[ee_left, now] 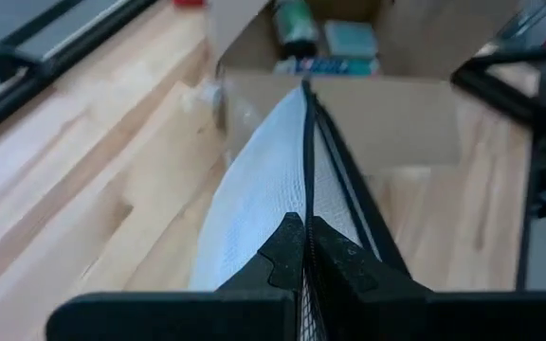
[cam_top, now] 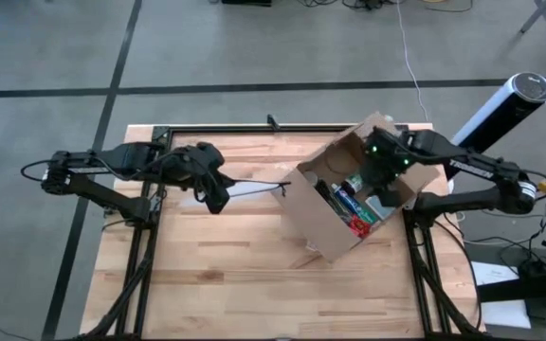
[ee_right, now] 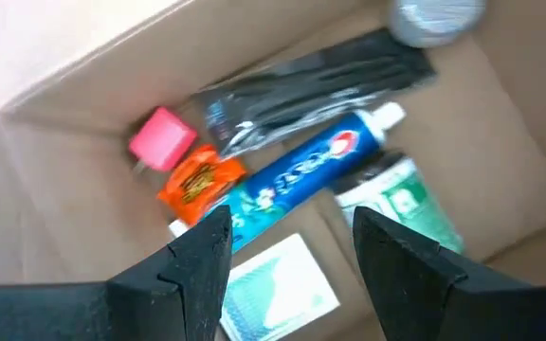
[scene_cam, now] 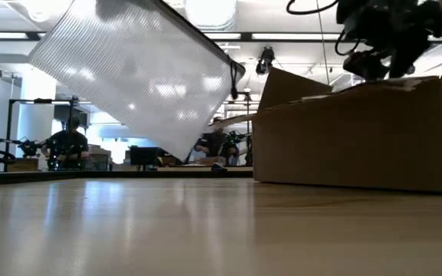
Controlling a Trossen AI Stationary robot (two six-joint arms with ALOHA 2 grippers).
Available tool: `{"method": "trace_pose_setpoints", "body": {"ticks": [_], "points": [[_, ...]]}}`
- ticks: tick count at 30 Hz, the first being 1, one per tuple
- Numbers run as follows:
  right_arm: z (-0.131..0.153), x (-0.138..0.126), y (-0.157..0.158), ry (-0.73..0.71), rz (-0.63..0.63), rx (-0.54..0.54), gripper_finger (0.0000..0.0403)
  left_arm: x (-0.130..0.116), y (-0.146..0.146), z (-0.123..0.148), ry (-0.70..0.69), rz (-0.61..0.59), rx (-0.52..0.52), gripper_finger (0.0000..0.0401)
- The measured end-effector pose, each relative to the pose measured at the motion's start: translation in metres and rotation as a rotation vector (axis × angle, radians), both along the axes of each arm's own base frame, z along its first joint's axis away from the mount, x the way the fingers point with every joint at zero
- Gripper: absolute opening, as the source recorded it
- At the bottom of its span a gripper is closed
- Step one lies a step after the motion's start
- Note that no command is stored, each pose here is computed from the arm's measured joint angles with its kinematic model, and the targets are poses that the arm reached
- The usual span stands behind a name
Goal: Unpack boxes
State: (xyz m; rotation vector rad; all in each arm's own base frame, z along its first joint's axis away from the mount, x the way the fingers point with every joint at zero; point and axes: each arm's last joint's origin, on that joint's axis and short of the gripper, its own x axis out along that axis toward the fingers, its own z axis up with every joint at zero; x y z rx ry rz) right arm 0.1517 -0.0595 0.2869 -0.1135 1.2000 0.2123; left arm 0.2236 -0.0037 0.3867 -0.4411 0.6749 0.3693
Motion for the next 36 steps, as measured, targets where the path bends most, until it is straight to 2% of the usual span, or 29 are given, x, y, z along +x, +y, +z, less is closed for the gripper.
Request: {"method": "trace_pose_setpoints", "body": {"ticks": [6, 8, 14, 23, 36], "points": [[-0.024, 0.006, -0.001, 0.113, 0.078, -0.061, 0.0199, -0.001, 0.000, 0.006, -0.059, -0.011, 0.010, 0.0000], [-0.034, 0.009, -0.005, 0.166, 0.098, -0.125, 0.0199, -0.001, 0.000, 0.007, -0.062, -0.010, 0.009, 0.0000], [-0.054, 0.029, -0.019, 0.210, 0.133, -0.303, 0.0199, -0.001, 0.000, 0.007, -0.063, -0.008, 0.000, 0.0000], [-0.083, 0.048, -0.028, 0.291, 0.156, -0.258, 0.0199, -0.001, -0.001, 0.007, -0.066, -0.028, -0.042, 0.0000], [-0.096, 0.049, -0.053, 0.301, 0.077, -0.222, 0.0199, -0.001, -0.003, 0.007, -0.066, -0.056, -0.071, 0.0000]]}}
